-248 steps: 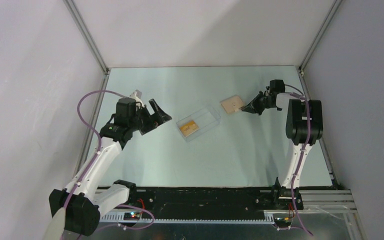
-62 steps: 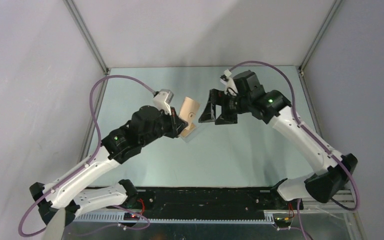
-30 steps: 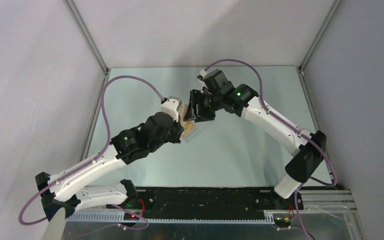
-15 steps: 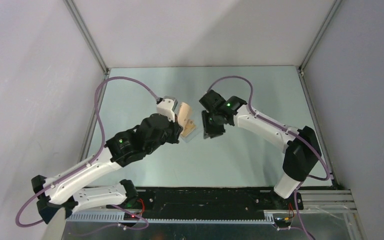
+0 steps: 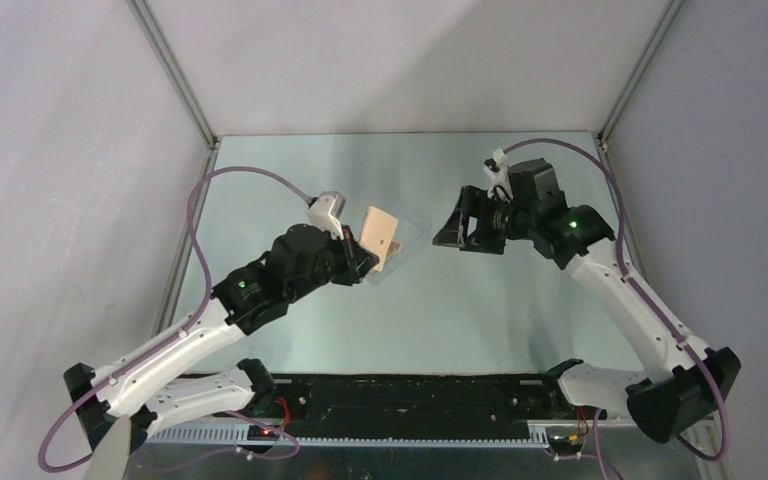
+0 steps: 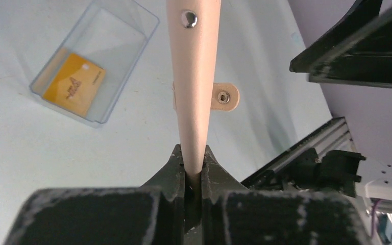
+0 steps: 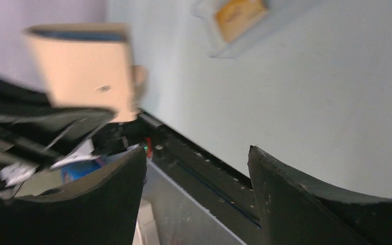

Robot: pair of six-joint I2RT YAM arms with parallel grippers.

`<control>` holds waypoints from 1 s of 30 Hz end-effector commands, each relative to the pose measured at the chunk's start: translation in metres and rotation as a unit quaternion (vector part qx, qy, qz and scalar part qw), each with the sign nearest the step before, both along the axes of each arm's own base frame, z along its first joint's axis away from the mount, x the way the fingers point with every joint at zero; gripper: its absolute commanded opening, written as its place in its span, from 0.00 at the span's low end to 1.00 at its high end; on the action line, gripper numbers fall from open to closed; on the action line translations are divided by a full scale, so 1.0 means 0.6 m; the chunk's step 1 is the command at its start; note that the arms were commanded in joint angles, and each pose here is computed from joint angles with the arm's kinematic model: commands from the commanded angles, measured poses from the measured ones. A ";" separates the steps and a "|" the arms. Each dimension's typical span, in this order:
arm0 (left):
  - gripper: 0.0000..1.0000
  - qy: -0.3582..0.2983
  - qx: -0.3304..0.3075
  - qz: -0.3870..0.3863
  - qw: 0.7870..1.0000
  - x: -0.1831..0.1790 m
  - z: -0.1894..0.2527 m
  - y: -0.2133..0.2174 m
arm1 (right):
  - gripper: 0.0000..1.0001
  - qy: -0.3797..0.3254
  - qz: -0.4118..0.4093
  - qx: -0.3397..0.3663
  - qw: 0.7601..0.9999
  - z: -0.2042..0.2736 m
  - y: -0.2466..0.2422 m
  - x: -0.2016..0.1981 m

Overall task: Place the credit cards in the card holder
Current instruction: Open the card holder.

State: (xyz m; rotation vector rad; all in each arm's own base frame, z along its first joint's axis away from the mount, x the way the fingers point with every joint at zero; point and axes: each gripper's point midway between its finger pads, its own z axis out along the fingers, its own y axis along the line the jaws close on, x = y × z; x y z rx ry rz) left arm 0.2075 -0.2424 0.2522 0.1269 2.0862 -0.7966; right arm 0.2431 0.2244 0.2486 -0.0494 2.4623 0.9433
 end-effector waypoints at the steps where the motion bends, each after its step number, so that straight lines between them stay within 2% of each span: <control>1: 0.00 -0.004 -0.069 -0.027 0.997 -0.002 0.044 -0.036 | 0.78 0.002 0.088 0.109 0.990 0.059 0.060 -0.041; 7: 0.00 0.004 -0.067 -0.036 0.997 -0.006 0.034 -0.041 | 0.81 0.011 0.114 0.157 0.981 0.082 0.128 -0.043; 11: 0.00 0.003 -0.065 -0.036 0.997 -0.007 0.030 -0.038 | 0.79 0.022 0.084 0.104 0.991 0.051 0.146 -0.019; 13: 0.00 0.002 -0.066 -0.034 0.997 -0.008 0.029 -0.036 | 0.74 0.038 0.077 0.081 0.993 0.026 0.151 -0.013; 20: 0.00 -0.001 -0.066 -0.036 0.997 -0.011 0.030 -0.033 | 0.42 0.045 0.087 0.099 0.990 0.024 0.163 -0.001; 21: 0.00 -0.001 -0.065 -0.036 0.997 -0.011 0.029 -0.033 | 0.34 0.045 0.087 0.098 0.990 0.025 0.161 -0.001; 24: 0.00 -0.002 -0.065 -0.032 0.997 -0.009 0.028 -0.031 | 0.19 0.042 0.092 0.095 0.990 0.025 0.154 -0.004; 27: 0.00 -0.001 -0.064 -0.034 0.997 -0.008 0.027 -0.032 | 0.01 0.035 0.098 0.093 0.990 0.029 0.146 -0.007; 28: 0.03 -0.001 -0.063 -0.031 0.998 -0.007 0.026 -0.032 | 0.00 0.034 0.098 0.095 0.990 0.033 0.142 -0.007; 29: 0.12 0.000 -0.062 -0.029 0.998 -0.005 0.024 -0.032 | 0.00 0.034 0.099 0.097 0.990 0.035 0.140 -0.008; 30: 0.45 0.005 -0.061 -0.022 0.998 -0.001 0.020 -0.030 | 0.00 0.034 0.100 0.101 0.989 0.043 0.134 -0.014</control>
